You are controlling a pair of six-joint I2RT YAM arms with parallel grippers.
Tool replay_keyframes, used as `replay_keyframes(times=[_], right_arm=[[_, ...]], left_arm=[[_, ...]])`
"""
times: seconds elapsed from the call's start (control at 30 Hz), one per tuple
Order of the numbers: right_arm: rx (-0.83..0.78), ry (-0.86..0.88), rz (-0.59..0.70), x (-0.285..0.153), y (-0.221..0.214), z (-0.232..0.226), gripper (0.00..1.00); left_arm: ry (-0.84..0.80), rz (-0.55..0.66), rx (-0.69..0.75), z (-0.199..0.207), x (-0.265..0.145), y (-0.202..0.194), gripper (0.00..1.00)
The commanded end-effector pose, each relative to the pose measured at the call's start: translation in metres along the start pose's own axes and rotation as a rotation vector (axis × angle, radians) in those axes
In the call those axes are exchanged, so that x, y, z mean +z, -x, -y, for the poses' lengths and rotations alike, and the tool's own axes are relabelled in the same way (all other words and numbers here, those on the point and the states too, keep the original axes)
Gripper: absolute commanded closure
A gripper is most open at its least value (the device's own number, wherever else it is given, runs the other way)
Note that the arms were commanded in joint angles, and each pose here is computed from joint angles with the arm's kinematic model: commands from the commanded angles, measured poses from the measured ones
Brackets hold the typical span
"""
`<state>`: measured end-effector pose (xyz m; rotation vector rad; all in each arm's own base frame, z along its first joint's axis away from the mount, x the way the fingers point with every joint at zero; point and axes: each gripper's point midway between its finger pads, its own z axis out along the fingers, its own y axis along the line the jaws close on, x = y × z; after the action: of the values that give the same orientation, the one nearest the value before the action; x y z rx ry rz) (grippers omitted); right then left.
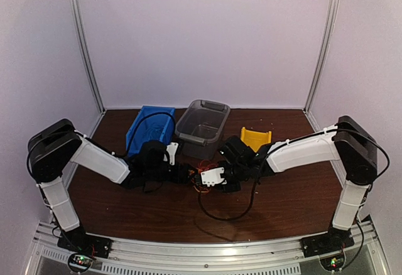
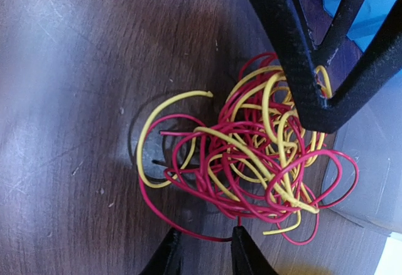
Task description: Untangle the cables
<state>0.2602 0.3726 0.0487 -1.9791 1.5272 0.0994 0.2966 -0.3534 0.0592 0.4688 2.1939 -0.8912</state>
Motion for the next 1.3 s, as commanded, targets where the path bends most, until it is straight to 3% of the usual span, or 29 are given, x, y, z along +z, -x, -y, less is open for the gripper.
replay_keyframes(times=[0.0, 0.33, 0.6, 0.87, 1.1, 1.27], right_arm=[[0.001, -0.074, 0.014, 0.002, 0.011, 0.018, 0.73], [-0.002, -0.074, 0.013, 0.010, 0.008, 0.014, 0.79], [0.030, -0.076, 0.032, -0.011, 0.017, 0.020, 1.00], [0.138, -0.059, 0.228, -0.097, 0.075, 0.045, 1.00], [0.244, -0.117, 0.382, -0.182, 0.131, 0.102, 1.00], [0.330, -0.081, 0.480, -0.211, 0.149, 0.118, 1.00]], left_arm=[[-0.046, 0.047, 0.002, 0.013, 0.005, 0.017, 0.34], [-0.047, 0.032, 0.001, 0.012, 0.008, 0.012, 0.36], [-0.051, 0.049, 0.003, 0.013, 0.000, 0.014, 0.35], [-0.098, 0.302, 0.086, 0.033, -0.070, 0.053, 0.30], [-0.297, 0.493, 0.398, 0.116, -0.123, 0.071, 0.30], [-0.334, 0.520, 0.452, 0.142, -0.119, 0.074, 0.29]])
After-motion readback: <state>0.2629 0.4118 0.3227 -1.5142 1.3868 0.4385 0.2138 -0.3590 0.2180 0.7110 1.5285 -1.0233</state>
